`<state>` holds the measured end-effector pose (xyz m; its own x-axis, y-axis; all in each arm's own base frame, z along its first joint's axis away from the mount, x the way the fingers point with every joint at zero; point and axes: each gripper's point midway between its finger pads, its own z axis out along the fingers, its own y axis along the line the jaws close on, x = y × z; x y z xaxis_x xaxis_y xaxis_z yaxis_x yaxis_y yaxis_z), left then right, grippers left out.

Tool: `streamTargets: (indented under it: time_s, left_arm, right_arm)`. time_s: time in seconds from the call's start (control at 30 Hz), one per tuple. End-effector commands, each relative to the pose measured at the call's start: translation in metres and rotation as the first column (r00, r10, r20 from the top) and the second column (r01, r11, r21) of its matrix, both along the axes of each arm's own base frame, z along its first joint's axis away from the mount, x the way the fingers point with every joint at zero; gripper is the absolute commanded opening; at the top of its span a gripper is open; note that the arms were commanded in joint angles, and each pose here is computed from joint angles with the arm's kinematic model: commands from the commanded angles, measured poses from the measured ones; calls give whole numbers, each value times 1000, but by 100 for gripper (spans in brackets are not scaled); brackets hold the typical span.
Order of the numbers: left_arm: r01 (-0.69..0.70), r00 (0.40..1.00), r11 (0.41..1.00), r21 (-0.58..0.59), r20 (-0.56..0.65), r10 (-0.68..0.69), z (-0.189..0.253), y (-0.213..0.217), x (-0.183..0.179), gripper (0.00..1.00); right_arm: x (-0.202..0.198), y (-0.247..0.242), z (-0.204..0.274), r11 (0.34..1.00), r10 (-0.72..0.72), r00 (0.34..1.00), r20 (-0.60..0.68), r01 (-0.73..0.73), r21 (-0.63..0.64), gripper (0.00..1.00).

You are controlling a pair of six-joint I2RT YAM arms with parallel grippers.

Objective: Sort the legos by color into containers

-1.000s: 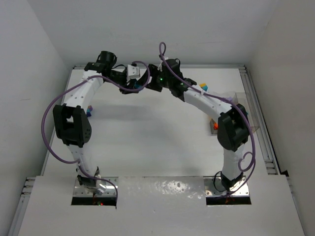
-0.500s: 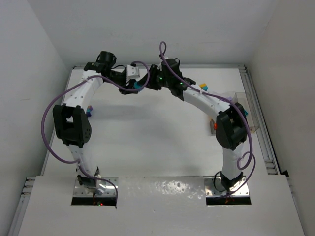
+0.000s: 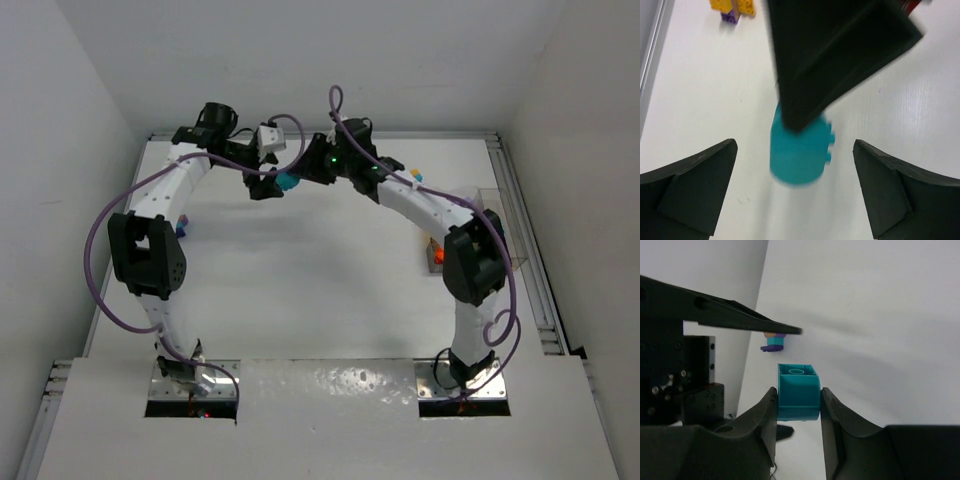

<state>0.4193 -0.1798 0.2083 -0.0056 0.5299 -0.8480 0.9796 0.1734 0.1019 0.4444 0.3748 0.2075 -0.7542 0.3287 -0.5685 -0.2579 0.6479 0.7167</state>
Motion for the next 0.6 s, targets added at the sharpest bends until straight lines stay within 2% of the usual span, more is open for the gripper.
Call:
streamTargets:
  time_s: [0.0, 0.03, 0.07, 0.1, 0.17, 0.2, 0.23, 0.27, 0.3, 0.33, 0.37, 0.4, 0.5, 0.57]
  left_arm:
    - [-166, 985, 986, -18, 40, 167, 38, 5, 17, 100]
    - [-259, 966, 966, -19, -22, 259, 40, 10, 19, 100]
    - [-322, 946, 947, -17, -26, 322, 42, 15, 26, 100]
    - [-413, 910, 910, 23, -25, 414, 38, 27, 34, 100]
    - [-541, 838, 838, 66, -44, 545, 37, 44, 38, 100]
    - [-591, 801, 803, 74, -64, 596, 36, 49, 38, 100]
    - [-628, 772, 773, 84, -53, 633, 38, 56, 38, 100]
    - [-689, 716, 715, 115, -46, 697, 34, 69, 38, 100]
    - [-713, 691, 690, 129, -44, 722, 31, 74, 37, 100]
    - [-739, 656, 653, 164, -41, 753, 22, 85, 35, 100]
    - [-744, 648, 644, 179, -43, 761, 18, 88, 32, 100]
    - [-749, 639, 634, 193, -44, 768, 15, 92, 30, 100]
    - [-755, 614, 610, 242, -66, 786, -3, 99, 22, 100]
    - [-773, 582, 576, 265, -65, 811, -12, 106, 20, 100]
  right_arm:
    - [24, -80, 23, 992, -117, 992, 47, 119, -42, 0]
    - [28, -105, 17, 986, -147, 988, 51, 151, -76, 0]
    - [19, -134, 11, 974, -189, 981, 37, 192, -122, 0]
    - [32, -185, 7, 933, -303, 951, 55, 308, -185, 0]
    - [17, -249, 0, 855, -370, 924, 99, 380, -351, 0]
    - [18, -305, -3, 748, -447, 880, 159, 465, -473, 0]
    - [6, -333, -10, 682, -475, 865, 162, 478, -553, 0]
    - [-5, -368, -11, 598, -484, 852, 201, 489, -635, 0]
    - [-14, -399, -8, 469, -537, 805, 251, 533, -704, 0]
    - [-24, -417, -8, 402, -549, 789, 278, 540, -739, 0]
    - [-29, -435, -8, 342, -559, 773, 300, 544, -766, 0]
    - [-32, -452, -3, 251, -551, 759, 347, 547, -798, 0]
    - [-38, -489, -16, 142, -570, 742, 352, 512, -847, 0]
    - [-37, -504, -41, 151, -592, 747, 302, 470, -870, 0]
